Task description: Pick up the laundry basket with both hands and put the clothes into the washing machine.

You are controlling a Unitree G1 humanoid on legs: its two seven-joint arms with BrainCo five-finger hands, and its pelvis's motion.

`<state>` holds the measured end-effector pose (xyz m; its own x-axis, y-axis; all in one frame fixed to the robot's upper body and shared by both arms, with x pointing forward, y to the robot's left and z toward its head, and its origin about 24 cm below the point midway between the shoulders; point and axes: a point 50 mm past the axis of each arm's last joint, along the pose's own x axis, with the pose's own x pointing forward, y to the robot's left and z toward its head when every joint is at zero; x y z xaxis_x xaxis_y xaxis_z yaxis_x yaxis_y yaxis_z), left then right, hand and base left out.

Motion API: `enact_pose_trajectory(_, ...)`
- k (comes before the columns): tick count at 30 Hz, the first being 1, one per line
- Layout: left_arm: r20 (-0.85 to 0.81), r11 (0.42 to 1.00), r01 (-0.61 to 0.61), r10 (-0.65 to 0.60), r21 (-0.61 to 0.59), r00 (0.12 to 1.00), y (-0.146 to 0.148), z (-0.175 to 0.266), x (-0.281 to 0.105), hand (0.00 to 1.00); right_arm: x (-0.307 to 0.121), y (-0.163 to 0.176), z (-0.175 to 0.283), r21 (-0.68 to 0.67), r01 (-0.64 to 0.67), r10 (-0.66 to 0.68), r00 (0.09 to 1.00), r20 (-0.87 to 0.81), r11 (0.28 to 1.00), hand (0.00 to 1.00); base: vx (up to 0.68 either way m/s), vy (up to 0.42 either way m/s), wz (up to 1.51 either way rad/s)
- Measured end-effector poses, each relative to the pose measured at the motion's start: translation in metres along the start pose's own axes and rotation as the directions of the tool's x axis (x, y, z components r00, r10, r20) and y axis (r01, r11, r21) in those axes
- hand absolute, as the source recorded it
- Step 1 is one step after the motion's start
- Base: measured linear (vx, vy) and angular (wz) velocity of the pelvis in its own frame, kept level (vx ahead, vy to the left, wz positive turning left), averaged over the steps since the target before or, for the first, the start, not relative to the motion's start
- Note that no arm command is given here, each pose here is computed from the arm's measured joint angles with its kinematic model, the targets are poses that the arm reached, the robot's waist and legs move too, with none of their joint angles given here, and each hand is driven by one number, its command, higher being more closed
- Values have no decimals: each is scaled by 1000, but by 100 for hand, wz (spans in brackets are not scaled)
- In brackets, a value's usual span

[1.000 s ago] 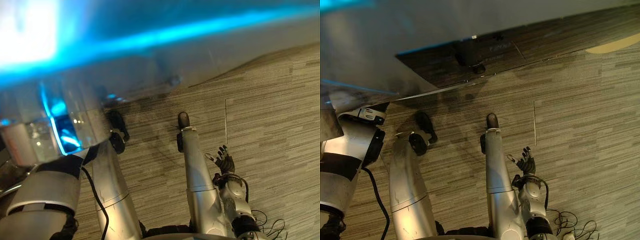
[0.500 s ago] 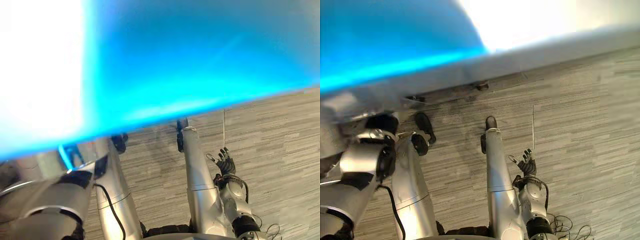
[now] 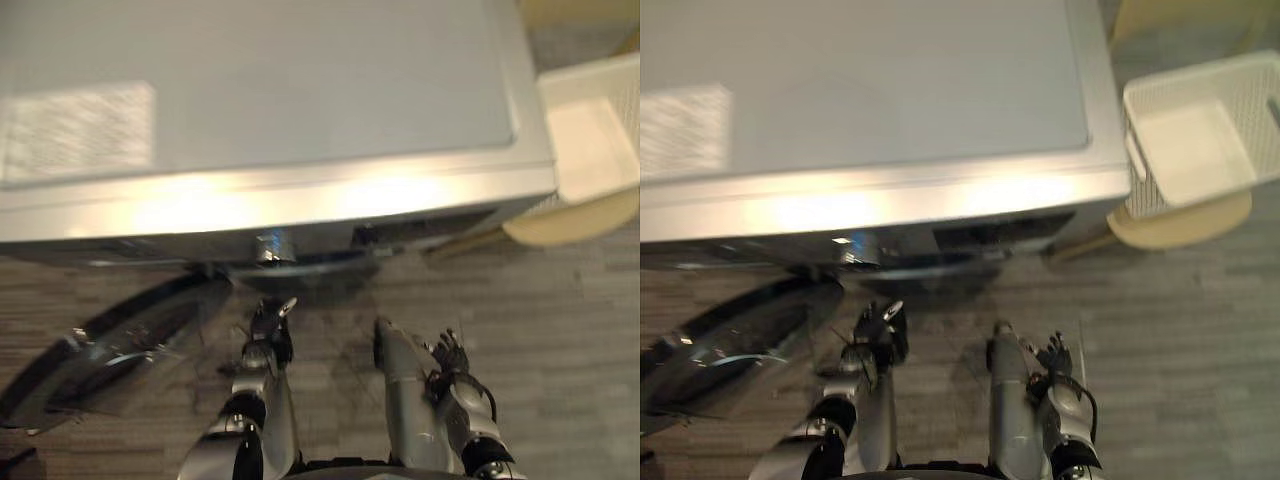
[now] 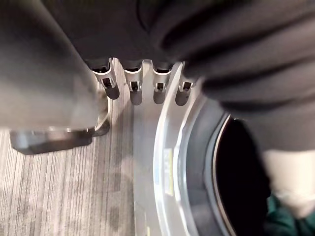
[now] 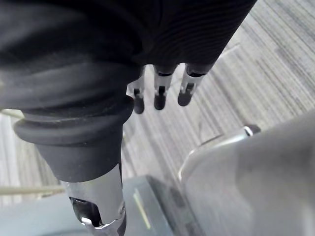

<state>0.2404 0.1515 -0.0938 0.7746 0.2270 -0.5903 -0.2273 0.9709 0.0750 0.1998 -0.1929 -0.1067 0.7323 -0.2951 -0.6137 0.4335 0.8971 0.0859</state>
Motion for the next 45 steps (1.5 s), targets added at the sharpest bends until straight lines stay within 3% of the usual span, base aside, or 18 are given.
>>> enact_pose_trajectory(4, -177, 998, 37, -27, 53, 984, 10, -67, -26, 0, -14, -22, -38, -24, 34, -37, 990, -137, 999, 0, 216, 1, 59)
enact_pose_trajectory(9, -272, 997, 47, -30, 56, 962, 23, -100, -43, 0, -31, -29, -77, -54, 33, -48, 956, -288, 998, 0, 178, -21, 70)
enact_pose_trajectory(16, -300, 1000, 23, -22, 1, 954, 26, -107, -46, 0, -31, -12, -83, -165, -111, 50, 942, -333, 980, 0, 67, -64, 71)
enact_pose_trajectory(23, -310, 989, -70, 26, -130, 950, 37, -111, -51, 0, -14, -12, -55, -201, -115, 61, 965, -256, 973, 0, -119, 58, 48)
enact_pose_trajectory(28, -383, 983, -140, 86, -115, 920, 65, -128, -58, 0, -8, -26, -48, -132, -29, -5, 968, -249, 991, 0, -180, 132, 4)
enact_pose_trajectory(34, -346, 999, -14, 24, 32, 938, 59, -119, -52, 0, -29, -48, -87, -129, 25, -77, 909, -409, 991, 0, -224, 187, 35)
enact_pose_trajectory(40, -317, 997, 24, 2, 77, 949, 52, -117, -52, 0, -36, -56, -92, -139, 40, -93, 912, -399, 989, 0, -247, 170, 16)
enact_pose_trajectory(45, -341, 997, -39, 60, 68, 938, 69, -124, -56, 0, -34, -41, -91, -201, -52, -33, 917, -397, 978, 0, -194, 150, -43)
